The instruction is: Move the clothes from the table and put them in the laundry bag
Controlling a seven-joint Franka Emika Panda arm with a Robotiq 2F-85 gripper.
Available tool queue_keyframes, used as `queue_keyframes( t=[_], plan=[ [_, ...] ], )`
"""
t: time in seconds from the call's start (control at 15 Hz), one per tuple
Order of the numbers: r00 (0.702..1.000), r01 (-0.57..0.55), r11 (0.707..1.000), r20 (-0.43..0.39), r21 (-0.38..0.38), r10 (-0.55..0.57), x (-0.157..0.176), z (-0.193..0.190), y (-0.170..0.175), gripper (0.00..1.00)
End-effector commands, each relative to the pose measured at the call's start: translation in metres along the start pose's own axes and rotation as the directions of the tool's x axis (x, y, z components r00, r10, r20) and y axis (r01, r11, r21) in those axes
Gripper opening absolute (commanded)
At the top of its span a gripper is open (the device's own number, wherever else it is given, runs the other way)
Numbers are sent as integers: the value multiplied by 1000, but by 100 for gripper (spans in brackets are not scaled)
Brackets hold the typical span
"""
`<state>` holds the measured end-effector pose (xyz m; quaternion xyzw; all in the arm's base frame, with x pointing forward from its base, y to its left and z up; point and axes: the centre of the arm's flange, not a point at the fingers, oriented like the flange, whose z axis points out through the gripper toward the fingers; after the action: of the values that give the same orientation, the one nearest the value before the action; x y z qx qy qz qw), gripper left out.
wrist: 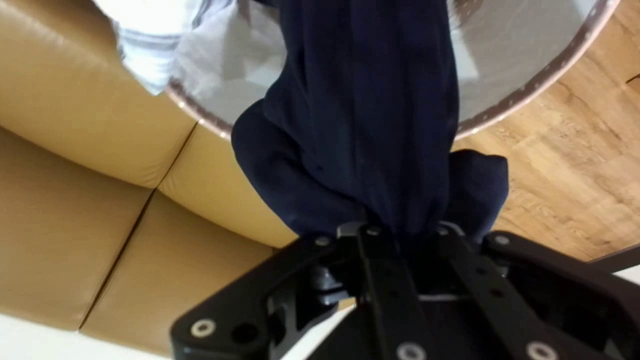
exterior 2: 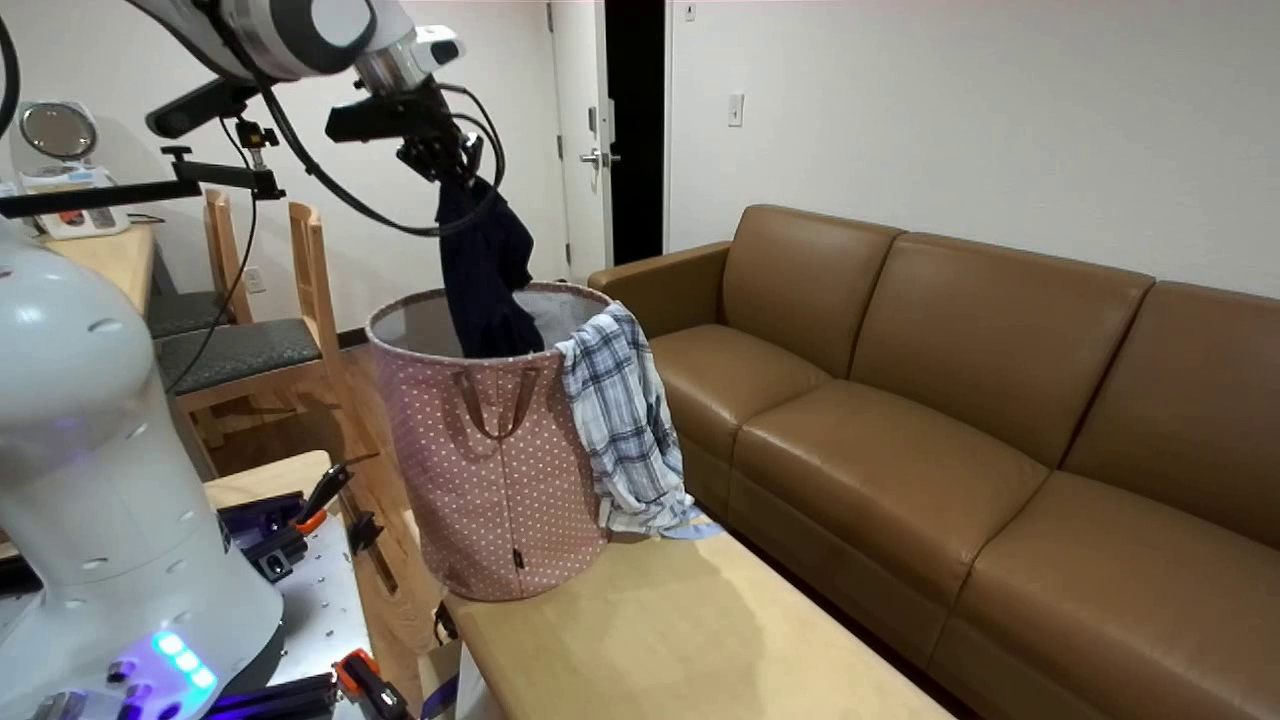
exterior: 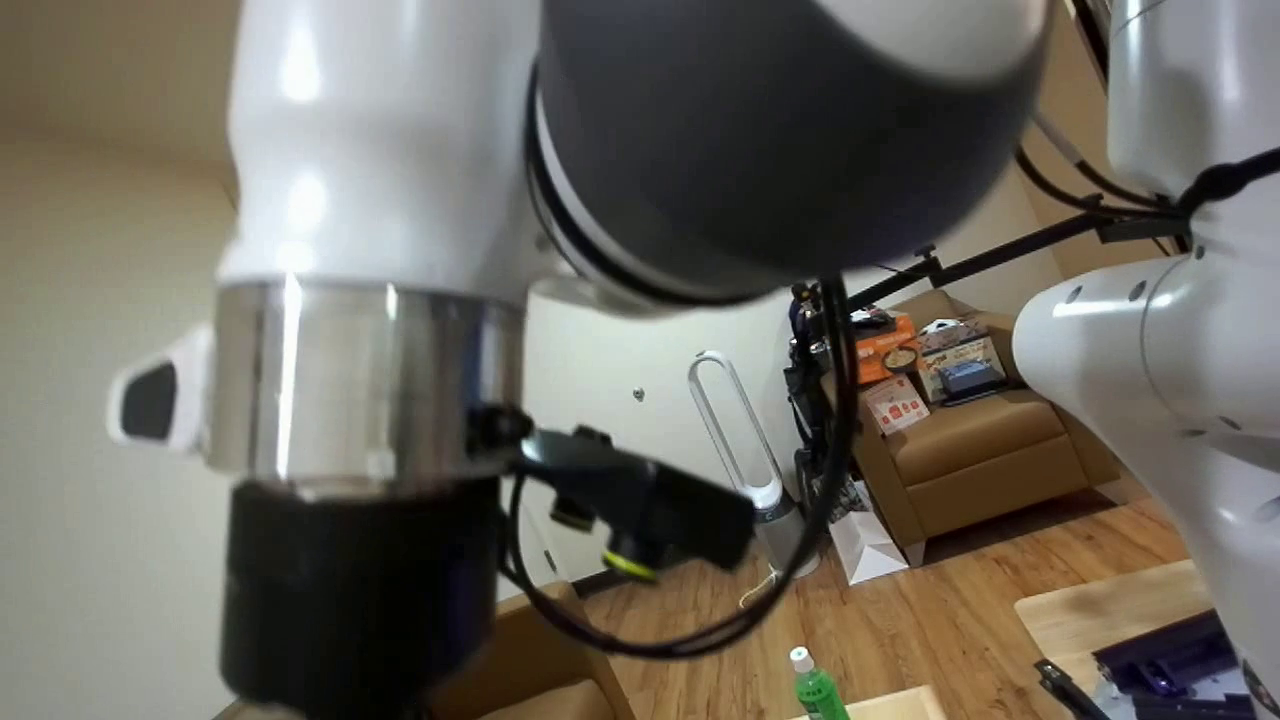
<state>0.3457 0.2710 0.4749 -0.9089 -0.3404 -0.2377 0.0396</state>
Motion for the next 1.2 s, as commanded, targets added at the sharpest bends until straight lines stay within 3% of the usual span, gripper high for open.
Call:
queue_keyframes(
  t=[0.0, 0.27, 0.4, 0.8, 0.87, 1.0, 1.13],
  plan=[
    [998, -6, 994, 61, 107, -1, -28, 68, -18, 7],
    [972, -92, 984, 230, 152, 55, -59, 118, -36, 7],
    [974, -82, 988, 221, 130, 51, -61, 112, -35, 12],
    [966, -93, 986, 252, 137, 56, -66, 125, -37, 12],
    [966, -93, 986, 252, 137, 56, -66, 125, -37, 8],
    [947, -198, 979, 267, 49, 178, -73, 139, -29, 7],
    [909, -313, 950, 290, 6, 298, -85, 155, -17, 8]
  ],
)
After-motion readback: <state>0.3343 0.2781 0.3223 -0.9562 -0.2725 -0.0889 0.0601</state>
